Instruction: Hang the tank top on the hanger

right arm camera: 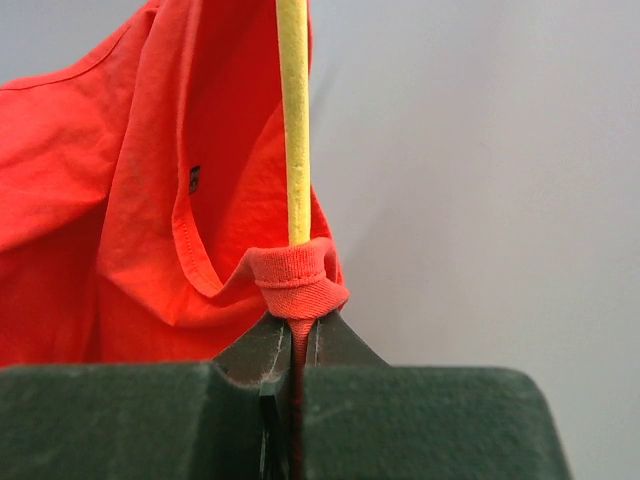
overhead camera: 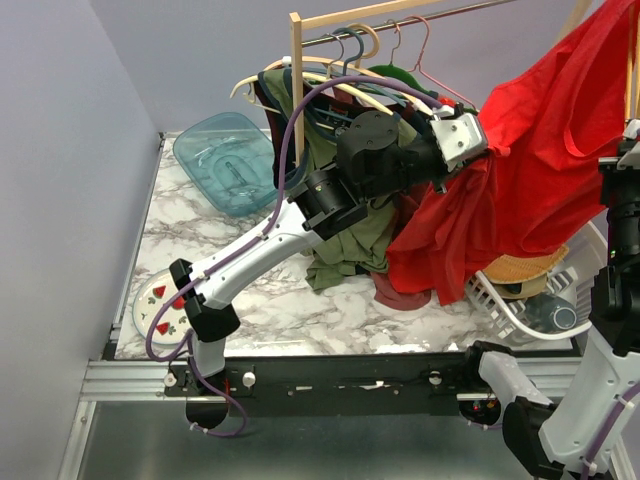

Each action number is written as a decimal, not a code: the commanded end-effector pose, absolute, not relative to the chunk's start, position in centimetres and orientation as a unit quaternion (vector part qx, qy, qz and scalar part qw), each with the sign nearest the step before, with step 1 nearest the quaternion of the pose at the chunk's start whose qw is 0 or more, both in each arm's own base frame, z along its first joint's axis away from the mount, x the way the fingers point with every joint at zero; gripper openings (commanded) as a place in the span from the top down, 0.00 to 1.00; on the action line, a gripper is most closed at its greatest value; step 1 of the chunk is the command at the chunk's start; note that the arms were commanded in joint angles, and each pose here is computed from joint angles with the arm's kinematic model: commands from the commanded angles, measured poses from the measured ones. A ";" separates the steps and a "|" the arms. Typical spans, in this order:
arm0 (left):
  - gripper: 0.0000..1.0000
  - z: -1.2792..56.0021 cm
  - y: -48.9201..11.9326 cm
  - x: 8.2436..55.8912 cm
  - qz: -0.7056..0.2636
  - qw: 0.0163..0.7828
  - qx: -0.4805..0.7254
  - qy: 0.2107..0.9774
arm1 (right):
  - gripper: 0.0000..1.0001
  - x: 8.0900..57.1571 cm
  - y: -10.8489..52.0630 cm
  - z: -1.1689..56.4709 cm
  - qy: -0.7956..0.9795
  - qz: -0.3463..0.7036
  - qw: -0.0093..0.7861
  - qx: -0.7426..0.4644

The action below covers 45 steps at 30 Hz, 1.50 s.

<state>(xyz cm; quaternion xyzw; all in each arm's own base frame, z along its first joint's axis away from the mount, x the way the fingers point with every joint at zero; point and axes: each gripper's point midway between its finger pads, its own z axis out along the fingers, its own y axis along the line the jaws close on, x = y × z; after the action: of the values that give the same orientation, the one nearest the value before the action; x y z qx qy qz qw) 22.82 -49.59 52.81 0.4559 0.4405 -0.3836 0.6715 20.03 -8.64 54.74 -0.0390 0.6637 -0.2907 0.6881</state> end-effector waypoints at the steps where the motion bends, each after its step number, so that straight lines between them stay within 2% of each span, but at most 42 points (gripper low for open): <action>1: 1.00 54.7 -50.4 21.0 -0.428 0.672 0.458 0.394 | 0.99 19.3 -10.2 56.0 0.631 -0.318 0.708 0.004; 5: 1.00 53.2 -51.1 20.8 -0.436 0.656 0.471 0.397 | 0.99 18.2 -8.7 55.4 0.630 -0.297 0.717 -0.020; 7: 1.00 52.9 -51.2 20.3 -0.443 0.647 0.480 0.394 | 0.99 17.2 -5.7 55.3 0.627 -0.265 0.727 -0.087; 13: 1.00 54.9 -49.2 17.1 -0.476 0.628 0.495 0.366 | 0.99 13.6 -1.6 56.5 0.608 -0.245 0.735 -0.172; 18: 1.00 57.4 -45.3 13.0 -0.476 0.631 0.513 0.334 | 0.99 10.1 2.6 57.8 0.578 -0.201 0.757 -0.230; 22: 1.00 56.9 -41.9 10.4 -0.472 0.627 0.523 0.332 | 0.99 10.0 5.2 56.4 0.579 -0.140 0.754 -0.279; 26: 1.00 58.1 -35.9 8.1 -0.463 0.646 0.512 0.325 | 0.99 9.7 7.3 55.3 0.581 -0.084 0.746 -0.314; 31: 1.00 54.7 -31.8 9.9 -0.403 0.663 0.485 0.403 | 0.99 11.1 10.2 52.7 0.600 0.050 0.713 -0.359; 36: 1.00 47.1 -30.0 13.3 -0.326 0.663 0.462 0.491 | 0.99 14.3 11.2 50.0 0.628 0.186 0.659 -0.370; 39: 1.00 42.5 -29.1 16.3 -0.281 0.663 0.429 0.545 | 0.99 15.4 11.2 49.5 0.632 0.218 0.644 -0.372; 45: 1.00 36.0 -28.2 20.4 -0.268 0.658 0.366 0.601 | 0.99 18.2 12.0 46.3 0.659 0.237 0.600 -0.386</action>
<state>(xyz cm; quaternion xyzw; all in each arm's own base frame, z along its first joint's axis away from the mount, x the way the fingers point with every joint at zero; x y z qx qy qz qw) 17.26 -29.79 36.87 0.4512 0.5737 -0.2790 0.6241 18.17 10.05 47.79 -0.3575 0.6619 0.2134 0.6233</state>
